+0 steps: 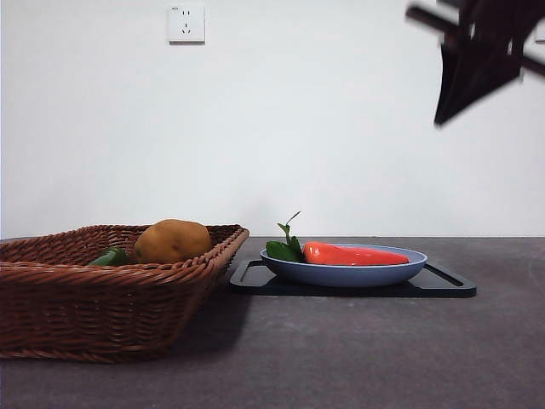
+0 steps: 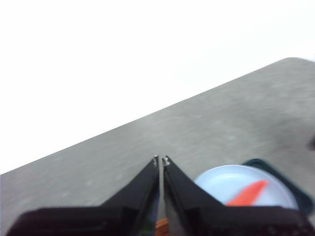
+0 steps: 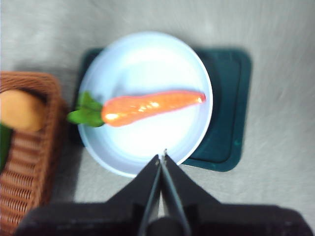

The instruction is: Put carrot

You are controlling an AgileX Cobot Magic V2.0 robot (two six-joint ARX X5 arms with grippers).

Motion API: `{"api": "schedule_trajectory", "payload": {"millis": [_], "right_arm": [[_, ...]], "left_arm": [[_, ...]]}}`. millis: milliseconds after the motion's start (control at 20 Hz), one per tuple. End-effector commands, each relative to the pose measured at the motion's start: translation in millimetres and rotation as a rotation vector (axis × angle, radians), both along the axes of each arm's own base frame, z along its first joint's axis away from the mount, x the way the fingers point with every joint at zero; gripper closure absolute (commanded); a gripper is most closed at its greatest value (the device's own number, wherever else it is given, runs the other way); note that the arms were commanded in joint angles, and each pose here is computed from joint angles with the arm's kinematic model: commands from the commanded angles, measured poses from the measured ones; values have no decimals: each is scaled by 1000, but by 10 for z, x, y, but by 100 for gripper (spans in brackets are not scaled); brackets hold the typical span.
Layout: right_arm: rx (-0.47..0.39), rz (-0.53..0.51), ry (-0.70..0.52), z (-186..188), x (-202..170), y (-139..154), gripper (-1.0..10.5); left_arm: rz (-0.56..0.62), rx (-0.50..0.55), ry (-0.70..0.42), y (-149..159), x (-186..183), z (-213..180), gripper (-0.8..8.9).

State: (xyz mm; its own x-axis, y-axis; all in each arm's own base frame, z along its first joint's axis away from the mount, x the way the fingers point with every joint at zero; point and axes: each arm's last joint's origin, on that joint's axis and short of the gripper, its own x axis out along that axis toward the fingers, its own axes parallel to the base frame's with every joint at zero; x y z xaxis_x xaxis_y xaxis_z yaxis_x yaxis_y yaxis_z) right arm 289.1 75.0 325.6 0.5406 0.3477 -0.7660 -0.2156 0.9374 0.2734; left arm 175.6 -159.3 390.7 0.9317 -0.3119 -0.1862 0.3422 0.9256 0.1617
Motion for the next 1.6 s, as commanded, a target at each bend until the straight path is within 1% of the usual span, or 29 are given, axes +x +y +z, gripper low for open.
{"api": "schedule_trajectory", "payload": {"millis": [50, 150, 250, 300, 350, 450, 550, 600, 700, 800, 900, 1000, 1150, 1600], "right_arm": [[-51, 47, -87, 167, -215, 98, 941], [-79, 93, -151, 264, -481, 197, 941], [-120, 107, -228, 294, -745, 258, 941], [-137, 102, -275, 283, -867, 274, 941], [-149, 94, -326, 250, -974, 286, 941], [-145, 70, -435, 138, -1160, 278, 941], [-112, 45, -537, -43, -1330, 225, 941], [-89, 46, -577, -149, -1400, 200, 941], [-65, 4, -651, -384, -1498, 136, 941], [-43, -42, -696, -625, -1560, 81, 941], [-36, -55, -674, -772, -1580, 62, 941], [-49, -60, -664, -789, -1565, 56, 940], [-46, -54, -664, -788, -1567, 61, 936], [-47, -56, -664, -789, -1566, 59, 936]], "left_arm": [[55, 68, 41, 124, 89, -31, 808], [83, 133, 136, 334, 141, -110, 808], [63, 148, 240, 559, 125, -163, 808], [59, 138, 265, 660, 94, -176, 808], [67, 118, 262, 755, 51, -194, 808], [93, 81, 234, 907, -85, -277, 808], [115, 33, 209, 1021, -290, -457, 808], [122, 6, 206, 1064, -392, -564, 808], [141, -53, 204, 1144, -573, -791, 808], [157, -146, 186, 1212, -735, -981, 808], [159, -202, 161, 1261, -852, -1065, 807], [168, -188, 181, 1279, -889, -1090, 806], [169, -183, 191, 1271, -870, -1098, 805], [169, -184, 189, 1270, -868, -1096, 805]]}}
